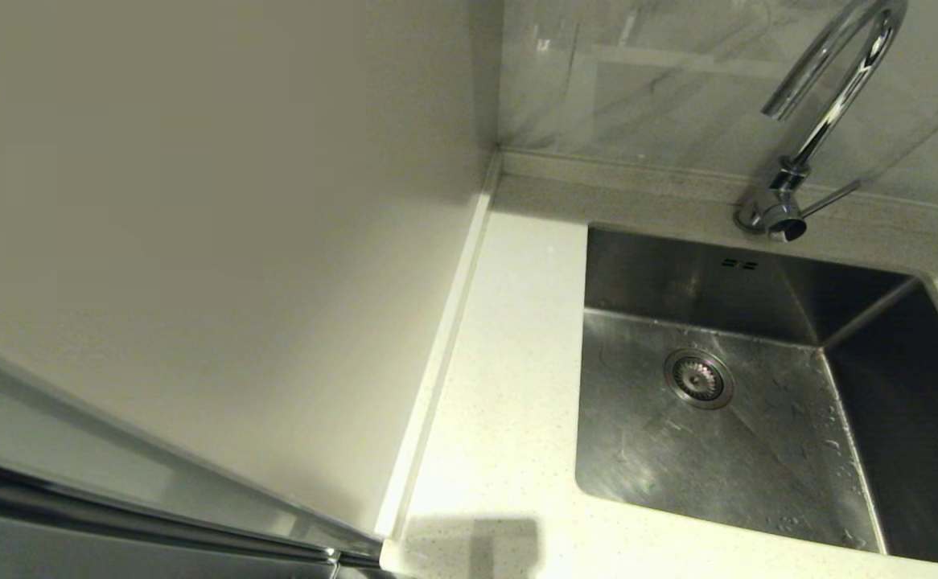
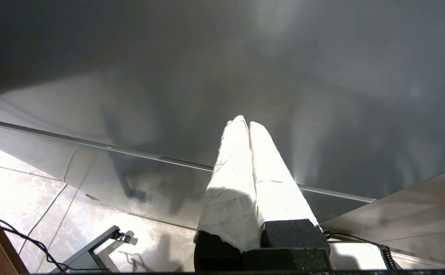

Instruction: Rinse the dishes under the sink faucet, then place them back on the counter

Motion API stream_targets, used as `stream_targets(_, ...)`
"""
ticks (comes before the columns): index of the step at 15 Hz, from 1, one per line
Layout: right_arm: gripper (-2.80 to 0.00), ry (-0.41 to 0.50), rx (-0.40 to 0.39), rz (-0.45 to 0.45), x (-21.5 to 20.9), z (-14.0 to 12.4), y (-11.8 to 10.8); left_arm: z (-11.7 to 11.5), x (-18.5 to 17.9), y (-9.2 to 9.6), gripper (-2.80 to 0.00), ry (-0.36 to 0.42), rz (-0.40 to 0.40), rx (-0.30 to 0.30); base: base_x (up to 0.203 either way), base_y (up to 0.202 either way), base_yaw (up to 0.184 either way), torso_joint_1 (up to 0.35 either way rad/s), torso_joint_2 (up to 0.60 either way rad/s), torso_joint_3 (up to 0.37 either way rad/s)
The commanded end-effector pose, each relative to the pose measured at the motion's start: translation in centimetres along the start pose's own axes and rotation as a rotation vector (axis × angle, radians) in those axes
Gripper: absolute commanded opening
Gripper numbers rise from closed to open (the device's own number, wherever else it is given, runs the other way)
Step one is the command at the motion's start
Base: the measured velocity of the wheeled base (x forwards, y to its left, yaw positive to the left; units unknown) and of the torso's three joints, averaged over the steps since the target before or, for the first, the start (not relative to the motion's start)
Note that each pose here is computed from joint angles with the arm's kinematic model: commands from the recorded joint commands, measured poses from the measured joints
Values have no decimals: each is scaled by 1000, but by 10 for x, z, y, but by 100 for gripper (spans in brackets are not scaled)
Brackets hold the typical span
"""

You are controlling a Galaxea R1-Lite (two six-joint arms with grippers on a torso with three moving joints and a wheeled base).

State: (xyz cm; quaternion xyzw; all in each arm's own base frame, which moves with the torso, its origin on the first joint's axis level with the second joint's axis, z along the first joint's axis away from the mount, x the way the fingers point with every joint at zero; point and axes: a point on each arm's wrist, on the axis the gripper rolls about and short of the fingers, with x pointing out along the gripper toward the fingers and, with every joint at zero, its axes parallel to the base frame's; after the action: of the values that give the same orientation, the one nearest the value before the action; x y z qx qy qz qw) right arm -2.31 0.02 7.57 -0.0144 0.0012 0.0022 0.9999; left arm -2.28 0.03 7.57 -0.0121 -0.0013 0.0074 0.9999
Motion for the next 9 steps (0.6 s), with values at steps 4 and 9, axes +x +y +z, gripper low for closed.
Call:
stream_targets(4, -280, 1, 0, 0, 0, 0, 0, 0, 0, 0, -280, -4, 0, 0, 0, 0, 0, 0, 0, 0)
stream_targets(9, -280, 1, 0, 0, 0, 0, 0, 0, 0, 0, -280, -4, 0, 0, 0, 0, 0, 0, 0, 0)
